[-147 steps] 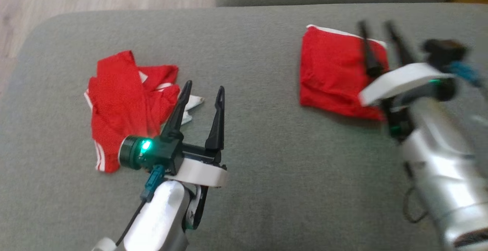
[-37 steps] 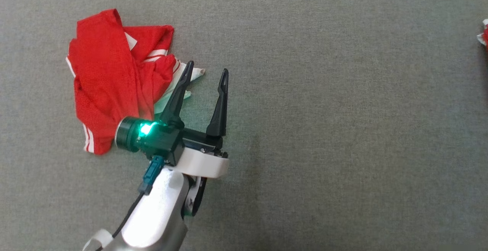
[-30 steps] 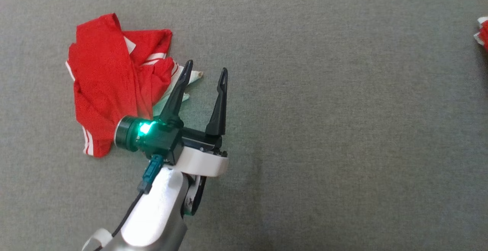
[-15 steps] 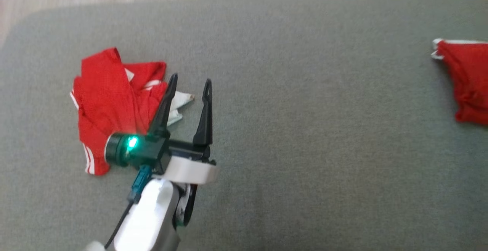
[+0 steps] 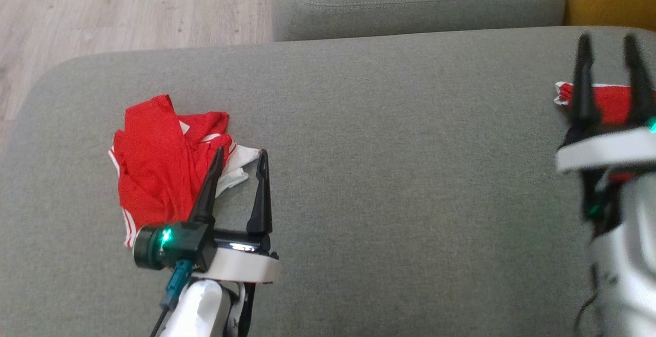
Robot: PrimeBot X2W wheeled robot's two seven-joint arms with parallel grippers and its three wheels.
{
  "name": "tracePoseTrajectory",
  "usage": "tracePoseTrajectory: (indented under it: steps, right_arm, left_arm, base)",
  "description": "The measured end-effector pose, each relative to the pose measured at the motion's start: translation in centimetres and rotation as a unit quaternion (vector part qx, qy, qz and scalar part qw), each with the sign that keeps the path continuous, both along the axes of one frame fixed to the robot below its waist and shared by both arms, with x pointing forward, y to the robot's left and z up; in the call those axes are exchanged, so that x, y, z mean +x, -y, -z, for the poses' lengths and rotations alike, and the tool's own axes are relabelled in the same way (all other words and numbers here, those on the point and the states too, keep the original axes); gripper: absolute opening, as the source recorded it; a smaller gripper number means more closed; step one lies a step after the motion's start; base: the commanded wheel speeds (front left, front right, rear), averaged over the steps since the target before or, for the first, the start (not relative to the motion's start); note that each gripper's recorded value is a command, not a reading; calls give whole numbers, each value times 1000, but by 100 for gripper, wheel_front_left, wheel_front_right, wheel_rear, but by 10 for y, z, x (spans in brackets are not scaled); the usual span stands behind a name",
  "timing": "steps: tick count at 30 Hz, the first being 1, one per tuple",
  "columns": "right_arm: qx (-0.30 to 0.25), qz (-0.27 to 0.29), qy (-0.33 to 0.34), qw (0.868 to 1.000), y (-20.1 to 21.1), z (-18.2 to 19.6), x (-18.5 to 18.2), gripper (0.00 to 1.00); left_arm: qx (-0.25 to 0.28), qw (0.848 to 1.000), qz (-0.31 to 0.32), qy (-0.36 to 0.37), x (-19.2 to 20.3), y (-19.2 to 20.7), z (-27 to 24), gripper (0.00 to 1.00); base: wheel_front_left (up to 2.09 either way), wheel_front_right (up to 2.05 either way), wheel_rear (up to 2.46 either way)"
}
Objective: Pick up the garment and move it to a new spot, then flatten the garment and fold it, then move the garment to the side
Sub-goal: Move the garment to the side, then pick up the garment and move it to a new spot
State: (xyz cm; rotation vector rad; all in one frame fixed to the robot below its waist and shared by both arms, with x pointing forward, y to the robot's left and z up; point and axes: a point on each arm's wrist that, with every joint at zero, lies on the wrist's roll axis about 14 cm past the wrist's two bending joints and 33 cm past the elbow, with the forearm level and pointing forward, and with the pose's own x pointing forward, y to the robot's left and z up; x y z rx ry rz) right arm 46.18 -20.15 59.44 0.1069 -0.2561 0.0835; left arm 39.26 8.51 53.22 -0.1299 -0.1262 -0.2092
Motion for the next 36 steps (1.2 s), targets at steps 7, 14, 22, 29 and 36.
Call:
tracePoseTrajectory:
  steps: [7,14,22,29,36]
  right_arm:
    - [45,3,-73,996,-21,68,-48,100]
    - [35,11,-100,994,-19,92,-71,100]
    - [32,13,-93,995,-18,90,-71,100]
    - [40,14,-92,995,-18,89,-72,100]
    - [46,-2,-91,995,-28,87,-69,100]
  left_arm:
    - [-2,1000,-11,-6,-7,-8,4,100]
    - [-5,1000,-22,-16,-11,-15,11,100]
    - [-5,1000,-23,-18,-11,-15,13,100]
    - [-5,1000,-23,-19,-11,-15,13,100]
    - [-3,999,-32,-20,-14,-21,14,100]
  base:
    - [0,0,0]
    - [0,0,0]
    - [0,0,0]
    - [0,0,0]
    - [0,0,0]
